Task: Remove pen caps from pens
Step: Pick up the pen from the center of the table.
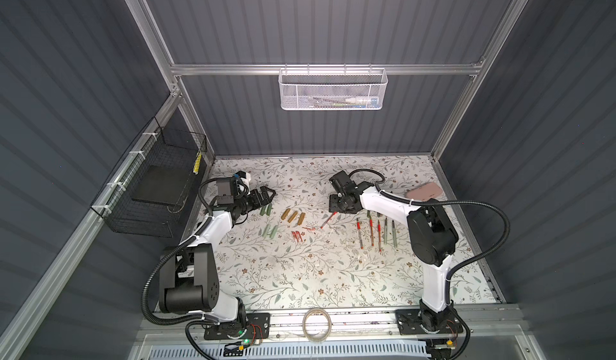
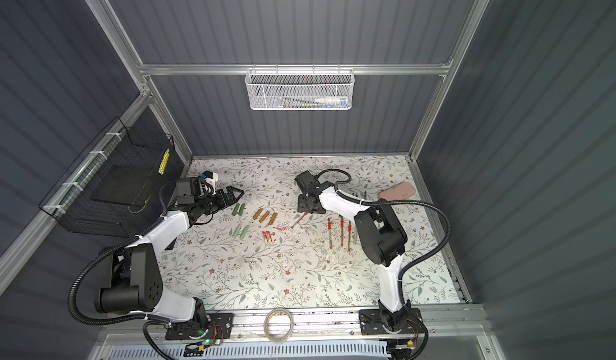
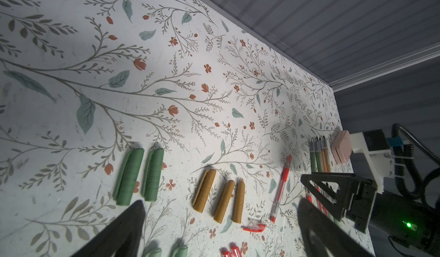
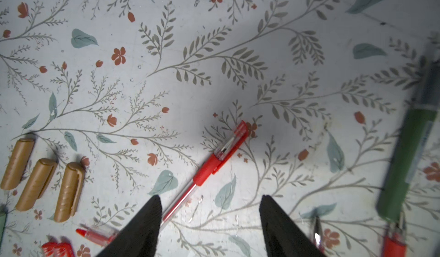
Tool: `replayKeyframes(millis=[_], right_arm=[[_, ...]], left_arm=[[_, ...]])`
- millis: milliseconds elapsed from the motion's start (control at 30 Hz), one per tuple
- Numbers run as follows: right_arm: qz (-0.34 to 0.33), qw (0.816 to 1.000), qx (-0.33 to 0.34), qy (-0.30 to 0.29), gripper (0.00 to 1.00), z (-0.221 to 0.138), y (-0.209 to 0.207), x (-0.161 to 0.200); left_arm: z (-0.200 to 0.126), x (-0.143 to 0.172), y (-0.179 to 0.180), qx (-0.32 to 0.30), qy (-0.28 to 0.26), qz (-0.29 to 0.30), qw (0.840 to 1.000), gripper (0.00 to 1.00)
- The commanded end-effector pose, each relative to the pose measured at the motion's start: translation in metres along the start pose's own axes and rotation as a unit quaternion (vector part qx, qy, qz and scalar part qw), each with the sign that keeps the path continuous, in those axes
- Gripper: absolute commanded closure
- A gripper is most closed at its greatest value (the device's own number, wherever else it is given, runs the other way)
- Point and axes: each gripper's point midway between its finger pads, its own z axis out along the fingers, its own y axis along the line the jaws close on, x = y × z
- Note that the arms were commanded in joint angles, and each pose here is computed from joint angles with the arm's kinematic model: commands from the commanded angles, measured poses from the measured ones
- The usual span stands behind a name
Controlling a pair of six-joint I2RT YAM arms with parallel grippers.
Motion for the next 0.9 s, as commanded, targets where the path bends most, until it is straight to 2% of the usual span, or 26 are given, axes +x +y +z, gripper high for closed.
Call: replayKeyframes(millis=[0,133,333,467,633,867], right_arm=[[0.003,0.999,0.012,0.031,0.32,0.011,0.001,0.011],[0.0,0.999,0.011,0.042,0.33,0.019,0.004,0.022],[-0.017,0.998,0.013,0.065,0.4,0.023,0.003,0.045],[-0.033,0.996,0.024,0.085,0.51,0.024,-0.002,0.061],[-0.061,0.992,0.048,0.101,0.73,0.021,-0.011,0.075],[-0.063,0.991,0.055,0.105,0.88,0.014,-0.024,0.084]], left_arm=[[-0.01,-0.014,-0.01,0.013,-0.018,0.005,1.0,0.0],[-0.01,-0.013,-0.008,0.01,-0.018,0.004,1.0,0.0],[-0.009,-0.013,-0.007,0.011,-0.017,0.0,1.0,0.0],[-0.009,-0.013,-0.006,0.011,-0.018,-0.002,1.0,0.0],[-0.009,-0.013,-0.006,0.012,-0.02,-0.002,1.0,0.0],[-0.008,-0.013,-0.005,0.013,-0.02,-0.004,1.0,0.0]])
